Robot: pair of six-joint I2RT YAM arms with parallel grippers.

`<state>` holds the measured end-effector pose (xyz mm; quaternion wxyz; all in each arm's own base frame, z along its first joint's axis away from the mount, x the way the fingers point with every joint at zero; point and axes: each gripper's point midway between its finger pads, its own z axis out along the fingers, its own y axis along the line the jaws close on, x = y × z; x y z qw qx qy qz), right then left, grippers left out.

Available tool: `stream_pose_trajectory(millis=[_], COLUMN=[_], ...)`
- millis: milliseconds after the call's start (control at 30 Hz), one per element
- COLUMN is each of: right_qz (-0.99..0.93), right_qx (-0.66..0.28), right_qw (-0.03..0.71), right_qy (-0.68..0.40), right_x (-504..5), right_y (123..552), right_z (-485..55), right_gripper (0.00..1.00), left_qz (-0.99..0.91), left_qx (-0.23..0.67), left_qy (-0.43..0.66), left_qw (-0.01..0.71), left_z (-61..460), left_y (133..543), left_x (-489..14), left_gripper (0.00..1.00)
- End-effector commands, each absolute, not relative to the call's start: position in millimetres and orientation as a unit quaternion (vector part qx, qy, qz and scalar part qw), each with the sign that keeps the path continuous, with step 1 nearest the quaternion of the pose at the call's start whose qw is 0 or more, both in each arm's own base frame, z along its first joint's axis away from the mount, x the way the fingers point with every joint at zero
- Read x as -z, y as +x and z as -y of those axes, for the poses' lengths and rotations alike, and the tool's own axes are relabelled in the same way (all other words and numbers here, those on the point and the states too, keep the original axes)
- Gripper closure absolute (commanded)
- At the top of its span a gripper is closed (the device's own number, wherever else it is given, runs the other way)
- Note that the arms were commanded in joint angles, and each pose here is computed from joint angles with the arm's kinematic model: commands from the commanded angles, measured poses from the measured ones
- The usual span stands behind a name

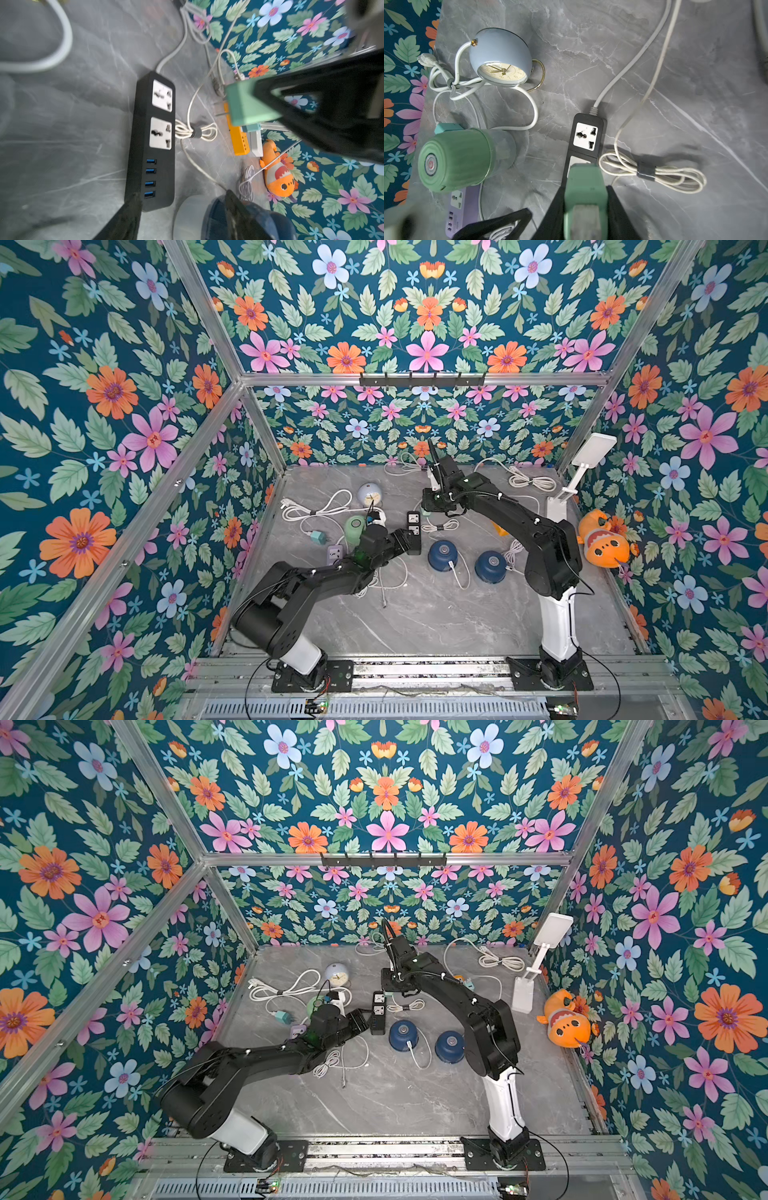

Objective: Charge the cordless meat grinders
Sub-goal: Adjust the socket at the center of the board, then insert the plug into the socket.

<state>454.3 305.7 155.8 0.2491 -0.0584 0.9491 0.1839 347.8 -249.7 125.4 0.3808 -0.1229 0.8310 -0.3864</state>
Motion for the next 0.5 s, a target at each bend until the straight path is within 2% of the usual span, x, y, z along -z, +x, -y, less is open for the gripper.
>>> stream_pose_trajectory(millis=[0, 200, 467], right_qz=[-0.954, -0.964, -0.971], right_qx=[-0.178, -0.142, -0.11], right_qw=[0.232, 0.217, 0.21], right_qy=[-0.059, -0.055, -0.033], right_x=[-148, -125, -108], right_y=[454, 460, 467], right_z=[-311, -316, -309], right_gripper=[1.0, 1.0, 1.0], left_qz=[-0.855, -0.854, -0.855], left_qx=[0.3, 0.258, 0.238], left_qy=[-0.125, -0.119, -0.122], left_qw=[0.405, 0.435, 0.444], left_z=[217, 185, 159], left_y=[341, 321, 296], left_x=[-126, -151, -151], left_gripper=[0.34, 0.32, 0.31])
